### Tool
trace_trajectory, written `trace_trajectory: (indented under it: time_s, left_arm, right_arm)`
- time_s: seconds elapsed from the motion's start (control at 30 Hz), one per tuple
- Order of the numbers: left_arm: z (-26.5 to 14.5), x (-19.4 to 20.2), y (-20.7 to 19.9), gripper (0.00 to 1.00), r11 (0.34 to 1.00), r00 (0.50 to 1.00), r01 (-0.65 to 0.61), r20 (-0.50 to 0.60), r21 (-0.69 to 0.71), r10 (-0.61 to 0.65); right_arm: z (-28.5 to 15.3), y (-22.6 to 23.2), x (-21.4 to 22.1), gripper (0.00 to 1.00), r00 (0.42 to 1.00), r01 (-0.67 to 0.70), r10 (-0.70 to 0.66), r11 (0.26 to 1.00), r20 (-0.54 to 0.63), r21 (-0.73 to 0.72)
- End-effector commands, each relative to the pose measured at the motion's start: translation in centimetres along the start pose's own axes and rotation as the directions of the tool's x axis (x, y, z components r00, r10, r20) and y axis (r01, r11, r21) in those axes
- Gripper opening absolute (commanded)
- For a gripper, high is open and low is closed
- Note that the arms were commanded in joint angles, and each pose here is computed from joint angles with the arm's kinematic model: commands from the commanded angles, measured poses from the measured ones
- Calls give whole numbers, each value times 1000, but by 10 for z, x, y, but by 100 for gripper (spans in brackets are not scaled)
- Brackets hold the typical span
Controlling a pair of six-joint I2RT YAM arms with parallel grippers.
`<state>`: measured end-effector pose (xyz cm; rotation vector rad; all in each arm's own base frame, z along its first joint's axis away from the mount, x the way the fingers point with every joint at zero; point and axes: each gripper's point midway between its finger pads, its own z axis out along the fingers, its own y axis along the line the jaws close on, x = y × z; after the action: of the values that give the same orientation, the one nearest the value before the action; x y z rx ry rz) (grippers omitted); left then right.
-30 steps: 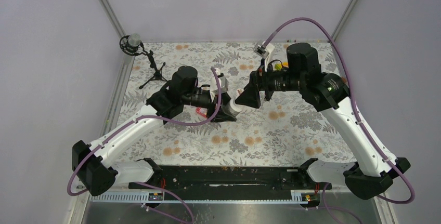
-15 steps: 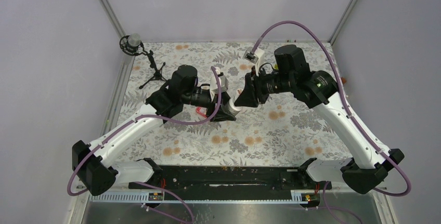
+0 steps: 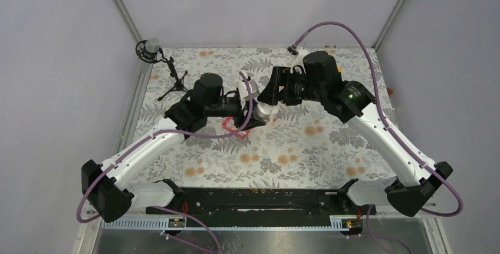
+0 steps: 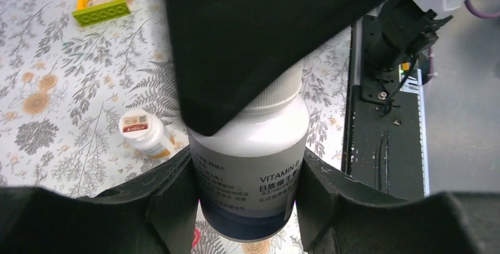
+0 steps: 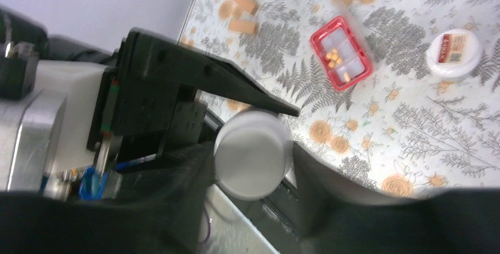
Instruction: Sort the pills into containers
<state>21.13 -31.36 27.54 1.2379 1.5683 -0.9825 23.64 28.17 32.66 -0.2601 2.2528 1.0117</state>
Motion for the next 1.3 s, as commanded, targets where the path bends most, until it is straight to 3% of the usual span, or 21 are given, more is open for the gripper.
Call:
trace_trajectory:
  time_s: [0.0, 0.1, 0.27, 0.43, 0.7, 0.83, 1.03, 1.13, 1.27]
  left_arm:
    - [-5, -33, -15, 0, 994, 990, -102, 102, 37, 98]
    - [-5, -32, -15, 0, 995, 991, -94, 99, 34, 90]
    - [-6, -35, -20, 0, 993, 989, -104, 109, 56, 98]
    - [-7, -40, -31, 0, 985, 986, -119, 130, 122, 103]
    - [-10, -43, -45, 0, 973, 984, -127, 147, 192, 100]
    - [-12, -42, -51, 0, 967, 983, -130, 158, 221, 96]
    - [-15, -47, -52, 0, 969, 978, -137, 182, 204, 100]
    - [-15, -47, -50, 0, 972, 978, -134, 181, 193, 99]
    - [-14, -45, -48, 0, 975, 981, -124, 174, 183, 92]
  right_arm:
    - [-12, 5, -50, 91, 979, 27, -33, 999, 199, 33]
    - [-28, 20, -46, 99, 971, 141, -128, 989, 201, -48]
    - [-46, 32, -19, 99, 923, 379, -357, 908, 146, -180]
    - [-48, 28, 13, 96, 883, 457, -469, 848, 21, -267]
    - [-21, 7, -5, 82, 932, 361, -363, 924, 8, -123]
    - [-11, -16, -30, 81, 975, 205, -209, 977, 77, 58]
    - [-2, -46, -37, 82, 996, 20, -35, 986, 85, 166]
    - [-8, -48, -39, 82, 996, -9, -3, 990, 86, 142]
    - [-27, -30, -44, 86, 989, 69, -75, 996, 127, 50]
